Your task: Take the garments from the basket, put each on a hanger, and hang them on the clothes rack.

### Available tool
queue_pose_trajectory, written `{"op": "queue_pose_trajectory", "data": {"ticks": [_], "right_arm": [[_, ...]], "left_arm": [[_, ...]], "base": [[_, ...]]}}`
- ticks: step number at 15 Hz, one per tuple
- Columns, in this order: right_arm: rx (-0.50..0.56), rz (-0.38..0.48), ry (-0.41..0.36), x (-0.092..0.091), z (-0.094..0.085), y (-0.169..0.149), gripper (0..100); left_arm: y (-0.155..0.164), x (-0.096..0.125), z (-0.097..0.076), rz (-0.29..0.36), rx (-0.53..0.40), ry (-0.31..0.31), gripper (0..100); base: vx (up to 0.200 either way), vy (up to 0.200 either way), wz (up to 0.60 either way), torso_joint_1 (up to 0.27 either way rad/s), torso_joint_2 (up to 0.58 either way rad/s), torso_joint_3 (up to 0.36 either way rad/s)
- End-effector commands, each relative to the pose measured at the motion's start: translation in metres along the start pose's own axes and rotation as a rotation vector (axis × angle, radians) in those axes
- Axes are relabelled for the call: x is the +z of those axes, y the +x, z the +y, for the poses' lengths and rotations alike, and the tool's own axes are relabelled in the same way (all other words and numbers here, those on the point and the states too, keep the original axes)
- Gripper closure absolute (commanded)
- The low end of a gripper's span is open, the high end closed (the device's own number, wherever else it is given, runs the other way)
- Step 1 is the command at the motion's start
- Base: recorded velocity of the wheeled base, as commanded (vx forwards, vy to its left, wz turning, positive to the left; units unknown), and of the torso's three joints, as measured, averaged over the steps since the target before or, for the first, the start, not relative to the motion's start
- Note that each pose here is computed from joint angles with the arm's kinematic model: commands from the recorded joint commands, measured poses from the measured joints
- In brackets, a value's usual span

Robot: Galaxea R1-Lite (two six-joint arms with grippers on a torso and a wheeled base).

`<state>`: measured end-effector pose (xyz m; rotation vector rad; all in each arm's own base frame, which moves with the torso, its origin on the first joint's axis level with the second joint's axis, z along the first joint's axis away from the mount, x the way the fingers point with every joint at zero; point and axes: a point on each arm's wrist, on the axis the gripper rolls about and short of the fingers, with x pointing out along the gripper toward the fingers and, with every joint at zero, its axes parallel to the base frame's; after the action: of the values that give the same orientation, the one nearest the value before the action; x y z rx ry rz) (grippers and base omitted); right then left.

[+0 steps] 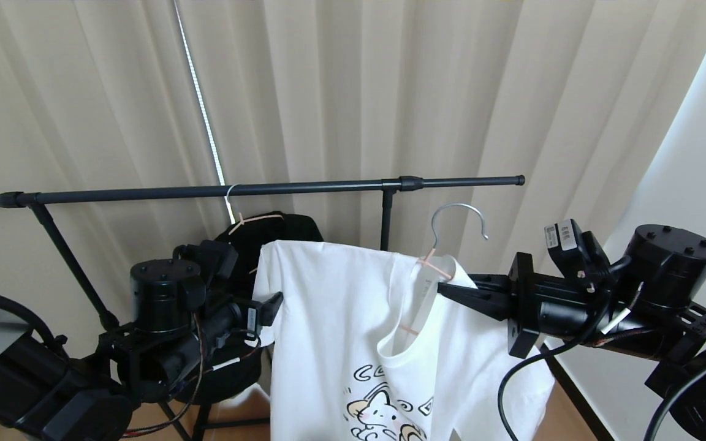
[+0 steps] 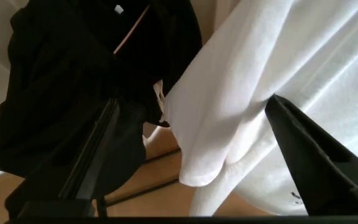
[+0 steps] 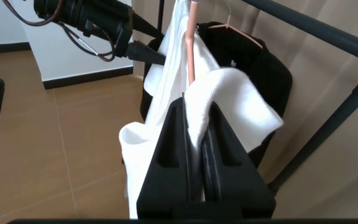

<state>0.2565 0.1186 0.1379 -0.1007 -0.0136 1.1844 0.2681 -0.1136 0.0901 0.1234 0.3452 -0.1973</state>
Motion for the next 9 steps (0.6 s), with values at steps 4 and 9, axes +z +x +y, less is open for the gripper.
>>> {"op": "queue_pose_trajectory", "data": {"ticks": [4,9], "right_arm": [[0.001,-0.005,-0.006,0.0017,-0.0006,0.001,100],[0.001,-0.006,-0.007,0.002,-0.0008,0.0011,100]], "left_arm": [[-0.0021,-0.0032,0.0024,-0.015,0.012,-0.004,100],[-0.0059,-0.0075,0.0041,-0.022,0.017,-0.005,100]], "base": [[0.0,0.0,0.0,0.0,0.0,0.0],[0.0,0.0,0.0,0.0,0.0,0.0]]}}
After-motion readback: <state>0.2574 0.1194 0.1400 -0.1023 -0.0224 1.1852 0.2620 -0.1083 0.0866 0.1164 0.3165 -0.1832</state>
